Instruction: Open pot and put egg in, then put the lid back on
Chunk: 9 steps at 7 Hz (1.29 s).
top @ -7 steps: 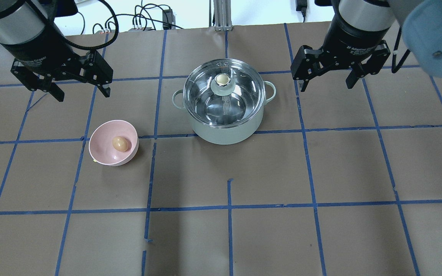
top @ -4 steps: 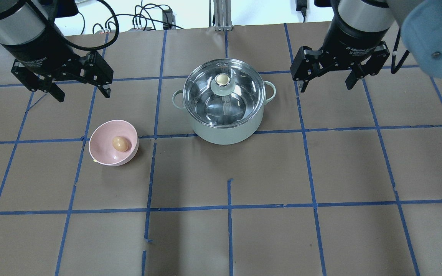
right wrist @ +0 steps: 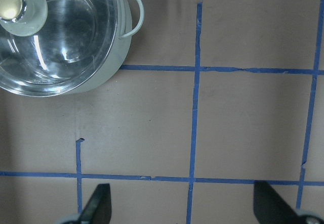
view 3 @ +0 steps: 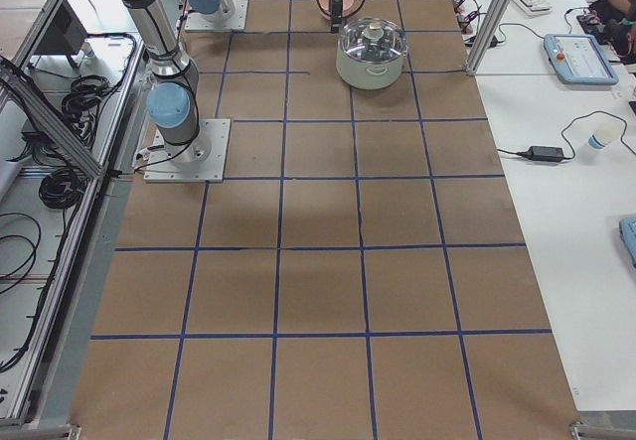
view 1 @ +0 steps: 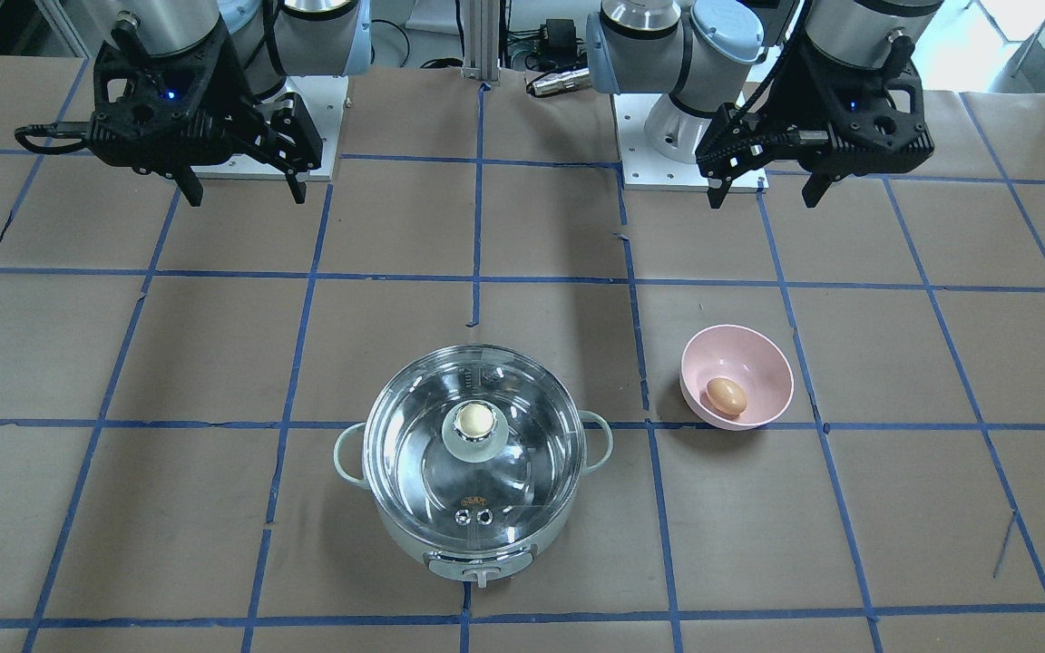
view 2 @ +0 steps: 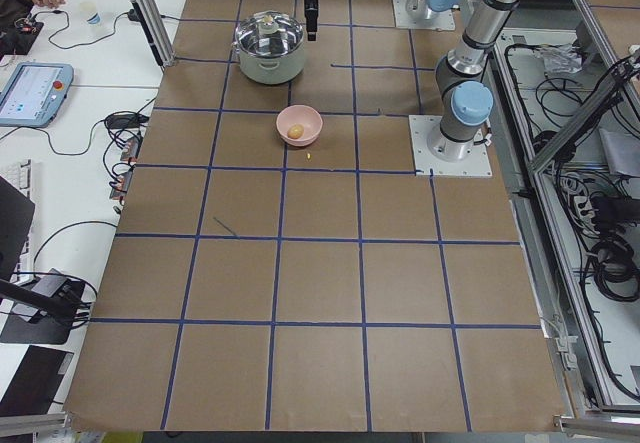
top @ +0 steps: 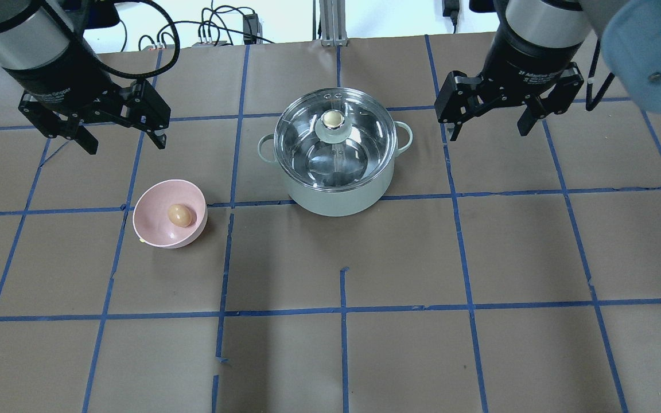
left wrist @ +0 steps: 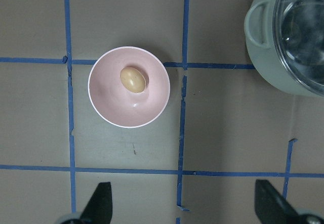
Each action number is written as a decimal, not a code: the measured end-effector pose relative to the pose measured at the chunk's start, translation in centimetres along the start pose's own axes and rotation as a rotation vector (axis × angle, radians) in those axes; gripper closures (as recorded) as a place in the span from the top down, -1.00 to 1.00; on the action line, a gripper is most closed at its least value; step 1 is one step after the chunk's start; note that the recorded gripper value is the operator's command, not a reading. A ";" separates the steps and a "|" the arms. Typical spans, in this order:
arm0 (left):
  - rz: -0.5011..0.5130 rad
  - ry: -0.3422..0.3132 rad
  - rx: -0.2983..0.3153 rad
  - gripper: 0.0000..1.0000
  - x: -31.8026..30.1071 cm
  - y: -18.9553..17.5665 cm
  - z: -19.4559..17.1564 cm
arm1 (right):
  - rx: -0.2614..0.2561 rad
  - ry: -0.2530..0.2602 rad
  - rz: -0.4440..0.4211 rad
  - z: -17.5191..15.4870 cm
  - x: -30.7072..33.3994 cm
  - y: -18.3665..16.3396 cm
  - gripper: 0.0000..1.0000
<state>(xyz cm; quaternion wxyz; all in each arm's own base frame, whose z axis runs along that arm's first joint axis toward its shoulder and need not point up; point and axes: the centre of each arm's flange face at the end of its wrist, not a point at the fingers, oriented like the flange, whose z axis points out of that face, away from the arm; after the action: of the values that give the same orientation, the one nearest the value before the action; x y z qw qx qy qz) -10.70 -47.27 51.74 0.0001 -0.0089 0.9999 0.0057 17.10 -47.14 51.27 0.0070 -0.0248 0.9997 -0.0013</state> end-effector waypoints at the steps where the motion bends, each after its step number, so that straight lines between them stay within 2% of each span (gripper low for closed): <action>1: 0.037 0.001 -0.008 1.00 -0.2 0.0 0.6 | -0.006 -0.002 0.000 0.7 -0.1 -0.5 1.00; 4: 0.076 0.002 -0.004 1.00 -1.0 -1.0 4.0 | 0.033 -0.014 0.002 4.5 -0.9 -5.1 0.98; 6: 0.039 0.000 0.009 1.00 -2.4 -2.5 7.8 | 0.103 -0.040 -0.009 7.0 -4.0 -10.2 1.00; 7: 0.005 -0.001 0.014 1.00 -2.9 -3.3 10.0 | 0.118 -0.048 -0.017 7.8 -7.4 -12.4 1.00; 9: -0.140 -0.001 0.003 0.96 -3.3 -4.0 13.4 | 0.095 -0.050 0.021 10.8 -13.6 -13.9 0.97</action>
<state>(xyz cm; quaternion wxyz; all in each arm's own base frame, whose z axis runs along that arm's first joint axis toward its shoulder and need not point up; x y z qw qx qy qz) -7.38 -51.01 38.30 0.0010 -0.0786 0.9969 0.0043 31.50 -60.38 40.71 0.0331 -0.0141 0.9982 -0.0481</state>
